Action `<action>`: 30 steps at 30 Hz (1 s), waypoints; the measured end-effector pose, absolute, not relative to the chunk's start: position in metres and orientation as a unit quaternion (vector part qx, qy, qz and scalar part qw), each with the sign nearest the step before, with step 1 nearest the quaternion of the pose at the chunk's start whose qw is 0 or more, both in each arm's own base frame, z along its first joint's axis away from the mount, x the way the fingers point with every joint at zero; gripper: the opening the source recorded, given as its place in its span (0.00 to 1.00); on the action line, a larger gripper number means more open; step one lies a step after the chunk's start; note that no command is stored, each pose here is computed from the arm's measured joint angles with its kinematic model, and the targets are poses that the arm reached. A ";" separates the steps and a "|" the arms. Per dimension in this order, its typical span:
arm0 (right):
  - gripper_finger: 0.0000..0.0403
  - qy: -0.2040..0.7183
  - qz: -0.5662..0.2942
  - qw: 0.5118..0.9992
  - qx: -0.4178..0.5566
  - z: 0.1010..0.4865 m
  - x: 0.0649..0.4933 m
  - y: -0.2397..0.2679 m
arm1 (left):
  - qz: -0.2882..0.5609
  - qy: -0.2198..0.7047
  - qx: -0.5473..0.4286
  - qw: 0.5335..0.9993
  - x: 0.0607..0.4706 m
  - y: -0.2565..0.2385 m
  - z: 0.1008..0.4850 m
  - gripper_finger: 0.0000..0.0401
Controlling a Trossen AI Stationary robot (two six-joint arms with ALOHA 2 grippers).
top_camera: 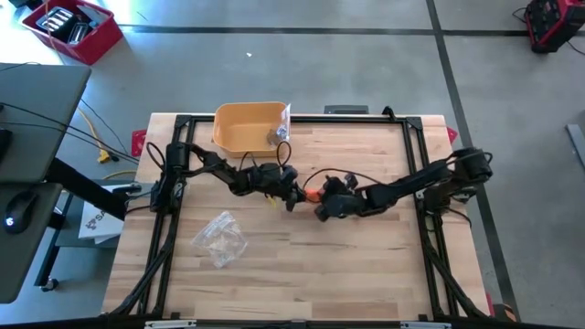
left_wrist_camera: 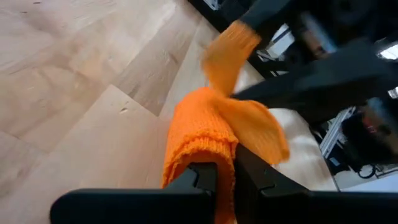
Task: Roll bandage
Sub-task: Roll the orange bandage
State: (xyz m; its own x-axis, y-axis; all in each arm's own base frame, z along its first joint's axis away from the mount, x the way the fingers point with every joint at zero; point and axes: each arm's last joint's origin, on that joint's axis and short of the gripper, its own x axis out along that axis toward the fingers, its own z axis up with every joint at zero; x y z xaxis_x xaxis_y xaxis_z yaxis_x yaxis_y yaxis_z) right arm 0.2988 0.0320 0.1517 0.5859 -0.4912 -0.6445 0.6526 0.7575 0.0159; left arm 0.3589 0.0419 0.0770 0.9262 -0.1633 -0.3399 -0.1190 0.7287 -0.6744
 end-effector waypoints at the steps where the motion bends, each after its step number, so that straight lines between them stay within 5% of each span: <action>1: 0.35 0.320 -0.315 0.886 0.119 0.157 0.297 0.032 | -0.012 0.192 -0.370 0.909 0.359 0.042 0.077 0.04; 11: 0.42 0.330 -0.136 0.934 0.032 0.190 0.291 0.050 | -0.021 0.194 -0.371 0.908 0.359 0.041 0.077 0.04; 17: 0.41 0.355 -0.210 0.910 -0.025 0.161 0.298 0.049 | -0.027 0.188 -0.375 0.908 0.359 0.039 0.078 0.04; 26: 0.13 0.362 -0.214 0.906 -0.044 0.153 0.298 0.056 | -0.057 0.178 -0.391 0.901 0.361 0.032 0.082 0.04; 30: 0.08 0.350 -0.200 0.913 -0.054 0.166 0.294 0.059 | -0.071 0.171 -0.380 0.906 0.361 0.031 0.083 0.04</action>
